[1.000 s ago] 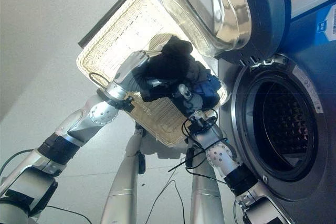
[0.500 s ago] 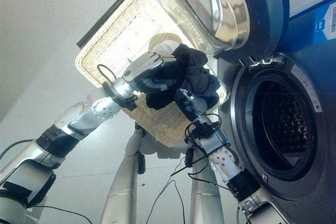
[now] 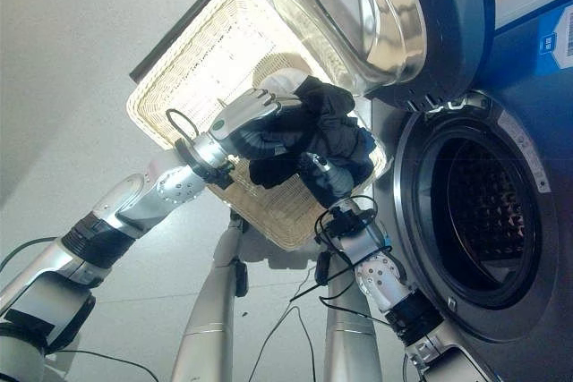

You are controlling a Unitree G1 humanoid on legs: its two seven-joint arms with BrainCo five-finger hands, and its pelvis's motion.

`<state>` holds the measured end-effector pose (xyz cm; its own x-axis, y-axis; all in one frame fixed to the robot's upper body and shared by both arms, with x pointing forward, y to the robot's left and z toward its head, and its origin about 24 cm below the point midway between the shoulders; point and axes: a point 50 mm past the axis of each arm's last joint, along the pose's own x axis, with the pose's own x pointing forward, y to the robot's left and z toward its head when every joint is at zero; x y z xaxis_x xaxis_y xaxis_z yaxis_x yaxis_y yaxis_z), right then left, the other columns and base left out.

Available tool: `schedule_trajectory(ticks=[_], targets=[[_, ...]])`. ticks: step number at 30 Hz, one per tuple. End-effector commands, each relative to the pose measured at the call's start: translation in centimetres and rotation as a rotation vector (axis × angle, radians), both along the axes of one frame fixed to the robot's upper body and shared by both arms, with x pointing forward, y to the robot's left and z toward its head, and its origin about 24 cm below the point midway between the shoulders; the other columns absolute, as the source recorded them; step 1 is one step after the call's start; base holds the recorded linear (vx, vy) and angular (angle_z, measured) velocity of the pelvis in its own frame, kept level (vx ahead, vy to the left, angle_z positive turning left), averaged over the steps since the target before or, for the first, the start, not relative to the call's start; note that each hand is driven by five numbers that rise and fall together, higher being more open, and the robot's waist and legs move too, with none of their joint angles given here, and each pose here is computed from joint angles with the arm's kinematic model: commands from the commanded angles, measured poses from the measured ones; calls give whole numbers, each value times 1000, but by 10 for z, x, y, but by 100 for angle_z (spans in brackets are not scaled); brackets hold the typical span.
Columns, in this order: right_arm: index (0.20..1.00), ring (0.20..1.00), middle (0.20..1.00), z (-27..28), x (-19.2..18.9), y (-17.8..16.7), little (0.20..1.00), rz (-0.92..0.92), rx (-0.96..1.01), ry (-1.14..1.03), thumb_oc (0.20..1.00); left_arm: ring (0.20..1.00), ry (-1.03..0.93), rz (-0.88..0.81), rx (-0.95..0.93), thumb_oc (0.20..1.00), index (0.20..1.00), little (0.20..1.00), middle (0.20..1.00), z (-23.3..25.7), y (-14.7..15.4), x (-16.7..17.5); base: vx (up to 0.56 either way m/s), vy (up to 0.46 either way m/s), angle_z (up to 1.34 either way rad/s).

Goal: Put the clothes into the washing machine.

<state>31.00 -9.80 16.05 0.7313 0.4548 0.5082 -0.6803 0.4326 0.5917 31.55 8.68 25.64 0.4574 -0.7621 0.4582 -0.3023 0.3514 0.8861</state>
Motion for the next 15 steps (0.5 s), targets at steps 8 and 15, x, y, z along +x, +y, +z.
schedule_trajectory(ticks=[8, 15], targets=[[200, 200, 200, 72, -19, -1, 200, -1, 200, -371, 200, 1000, 249, -254, -269, 1000, 1000, 1000, 1000, -20, -12, -18, 0, 0, 0], [200, 200, 200, 77, -17, -16, 200, -118, 245, -390, 200, 1000, 330, -301, -322, 1000, 1000, 1000, 1000, -22, -8, -20, 0, 0, 0]])
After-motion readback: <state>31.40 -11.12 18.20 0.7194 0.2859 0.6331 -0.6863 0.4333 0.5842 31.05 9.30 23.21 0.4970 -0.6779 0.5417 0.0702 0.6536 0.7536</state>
